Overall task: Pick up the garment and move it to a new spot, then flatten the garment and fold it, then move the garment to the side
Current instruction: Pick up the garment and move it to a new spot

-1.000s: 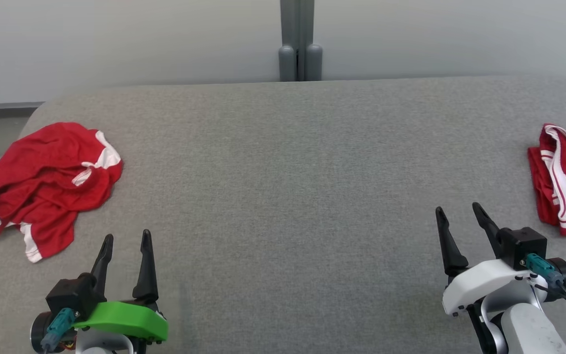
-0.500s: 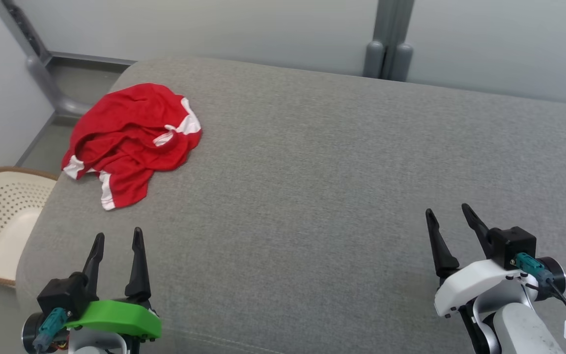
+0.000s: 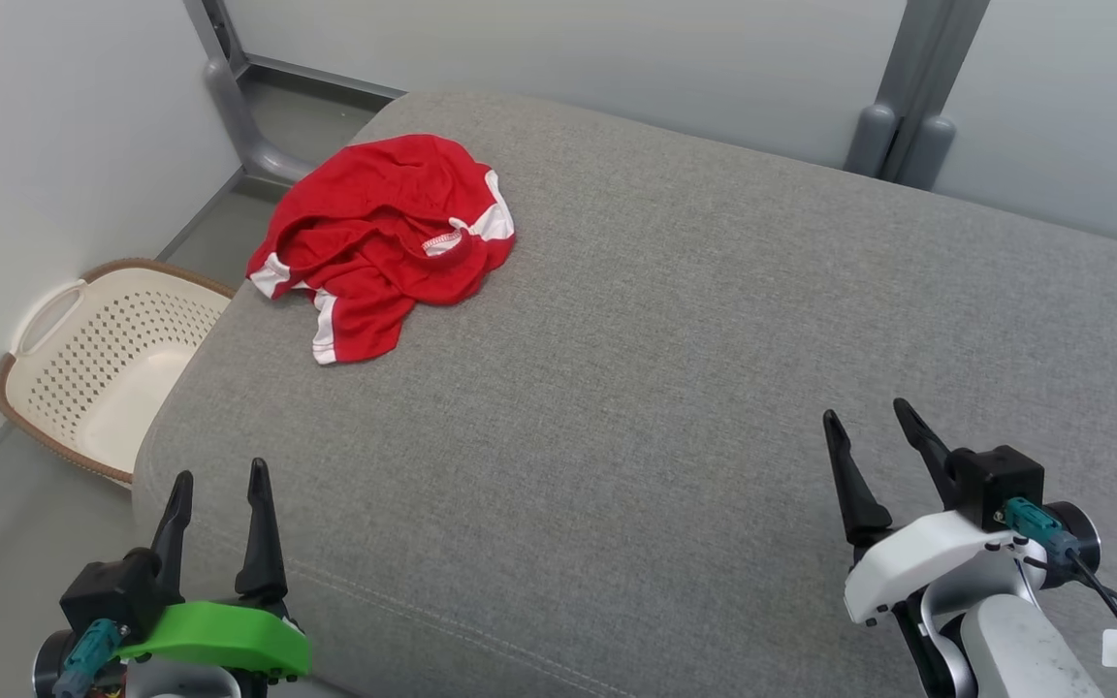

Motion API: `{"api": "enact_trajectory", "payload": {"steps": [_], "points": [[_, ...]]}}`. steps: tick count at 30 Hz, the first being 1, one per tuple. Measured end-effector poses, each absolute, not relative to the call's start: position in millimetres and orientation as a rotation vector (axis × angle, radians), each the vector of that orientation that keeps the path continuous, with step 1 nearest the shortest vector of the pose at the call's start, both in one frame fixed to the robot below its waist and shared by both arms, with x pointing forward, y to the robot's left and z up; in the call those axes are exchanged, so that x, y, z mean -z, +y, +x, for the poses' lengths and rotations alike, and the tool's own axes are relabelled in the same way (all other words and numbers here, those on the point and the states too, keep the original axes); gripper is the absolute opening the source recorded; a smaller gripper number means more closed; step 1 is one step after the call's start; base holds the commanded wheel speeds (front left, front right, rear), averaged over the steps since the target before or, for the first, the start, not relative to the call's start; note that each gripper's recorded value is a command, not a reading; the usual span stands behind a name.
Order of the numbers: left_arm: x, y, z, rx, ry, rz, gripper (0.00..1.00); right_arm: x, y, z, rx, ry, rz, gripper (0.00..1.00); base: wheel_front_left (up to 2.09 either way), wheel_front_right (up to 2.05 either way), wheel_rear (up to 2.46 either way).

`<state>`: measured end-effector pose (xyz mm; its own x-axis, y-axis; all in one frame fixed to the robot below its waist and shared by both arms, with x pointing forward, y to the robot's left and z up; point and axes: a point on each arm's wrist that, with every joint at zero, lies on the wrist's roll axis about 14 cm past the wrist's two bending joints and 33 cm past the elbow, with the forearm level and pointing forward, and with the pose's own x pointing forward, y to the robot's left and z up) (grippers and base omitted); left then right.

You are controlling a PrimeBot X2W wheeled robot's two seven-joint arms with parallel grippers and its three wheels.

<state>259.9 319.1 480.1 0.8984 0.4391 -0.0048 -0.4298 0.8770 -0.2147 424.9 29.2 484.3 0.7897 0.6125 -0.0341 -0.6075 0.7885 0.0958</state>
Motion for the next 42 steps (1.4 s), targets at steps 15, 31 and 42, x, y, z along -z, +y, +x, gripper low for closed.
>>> {"api": "enact_trajectory", "payload": {"steps": [15,31,42], "points": [[-488,332,309,-0.449,-0.033,-0.188,1.00,-477,27,440,-0.659,0.080,0.082,1.00,0.00,0.00,0.00],[-460,375,451,-0.487,0.245,-0.369,1.00,-473,1,481,-0.653,0.062,0.017,1.00,0.00,0.00,0.00],[-381,348,513,-0.488,0.513,-0.453,1.00,-439,-51,493,-0.546,0.136,-0.014,1.00,0.00,0.00,0.00]]}}
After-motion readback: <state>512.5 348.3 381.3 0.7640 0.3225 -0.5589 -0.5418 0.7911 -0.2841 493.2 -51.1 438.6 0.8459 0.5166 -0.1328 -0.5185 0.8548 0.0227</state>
